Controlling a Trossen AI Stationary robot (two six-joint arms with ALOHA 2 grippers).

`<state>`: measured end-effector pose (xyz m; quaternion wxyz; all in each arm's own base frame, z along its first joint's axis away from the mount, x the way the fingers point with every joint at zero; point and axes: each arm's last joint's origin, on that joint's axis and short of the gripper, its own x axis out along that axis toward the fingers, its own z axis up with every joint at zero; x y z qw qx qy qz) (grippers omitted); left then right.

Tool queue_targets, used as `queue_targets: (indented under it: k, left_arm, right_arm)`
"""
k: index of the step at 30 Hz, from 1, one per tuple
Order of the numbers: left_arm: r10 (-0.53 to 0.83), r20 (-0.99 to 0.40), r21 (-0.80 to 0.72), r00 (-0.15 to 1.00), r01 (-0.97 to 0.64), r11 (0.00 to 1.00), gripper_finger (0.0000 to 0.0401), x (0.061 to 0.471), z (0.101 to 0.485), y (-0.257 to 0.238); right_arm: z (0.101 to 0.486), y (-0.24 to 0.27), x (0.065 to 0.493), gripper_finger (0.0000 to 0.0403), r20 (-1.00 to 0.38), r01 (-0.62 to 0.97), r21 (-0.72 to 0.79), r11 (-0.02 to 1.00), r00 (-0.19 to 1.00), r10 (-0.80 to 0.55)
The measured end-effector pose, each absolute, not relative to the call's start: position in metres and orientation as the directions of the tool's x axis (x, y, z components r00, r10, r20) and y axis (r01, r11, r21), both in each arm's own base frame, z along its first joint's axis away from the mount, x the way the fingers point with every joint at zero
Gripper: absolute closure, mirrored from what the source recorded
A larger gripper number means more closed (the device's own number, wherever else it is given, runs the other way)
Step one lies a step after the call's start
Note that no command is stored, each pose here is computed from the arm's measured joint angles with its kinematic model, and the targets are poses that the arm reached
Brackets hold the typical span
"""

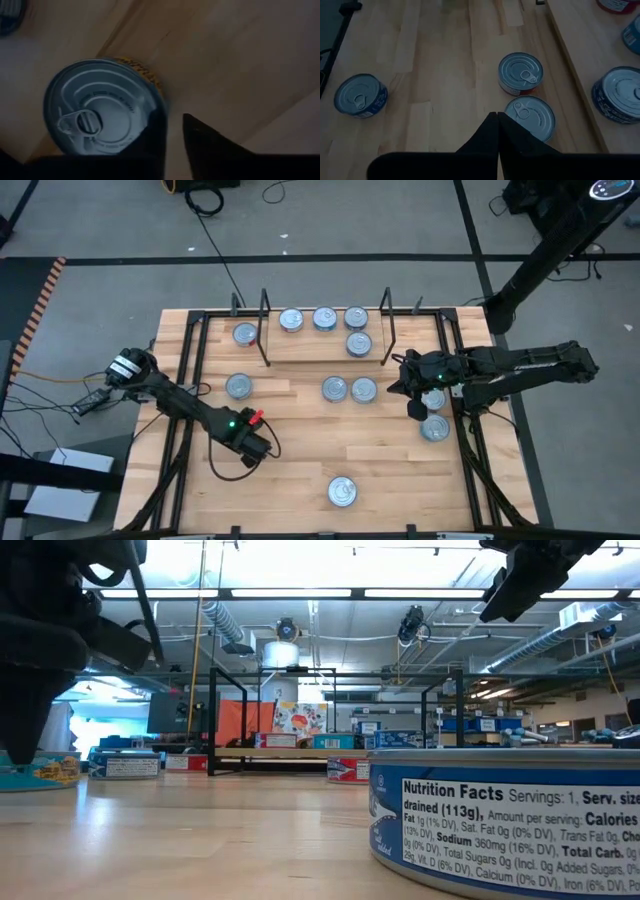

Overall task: Stack canned seafood by type on shelf
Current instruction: Put the light blue tuna can on the shelf

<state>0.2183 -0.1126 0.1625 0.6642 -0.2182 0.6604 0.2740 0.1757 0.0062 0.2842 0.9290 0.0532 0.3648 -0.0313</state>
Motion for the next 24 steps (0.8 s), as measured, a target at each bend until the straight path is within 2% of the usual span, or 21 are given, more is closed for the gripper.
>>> queue_targets:
  k: [2, 4, 19, 24]
  left_arm:
    - [0.069, -0.998, 0.056, -0.005, -0.628, 0.776, 0.0375, 0.222, 0.165, -0.113]
    - [0.059, -0.998, 0.031, 0.027, -0.606, 0.795, 0.0393, 0.227, 0.169, -0.114]
    - [-0.07, -0.928, -0.213, 0.366, -0.367, 0.905, 0.04, 0.281, 0.213, -0.117]
    - [-0.184, -0.851, -0.329, 0.491, -0.227, 0.917, 0.04, 0.299, 0.231, -0.12]
  right_arm:
    - [0.284, 0.004, 0.176, 0.0394, -0.681, 0.099, 0.067, 0.993, 0.731, -0.027]
    - [0.284, 0.003, 0.176, 0.0394, -0.681, 0.102, 0.059, 0.993, 0.732, -0.034]
    - [0.284, -0.002, 0.176, 0.0394, -0.681, 0.112, 0.045, 0.993, 0.73, -0.052]
    - [0.284, -0.002, 0.176, 0.0394, -0.681, 0.111, 0.047, 0.993, 0.73, -0.049]
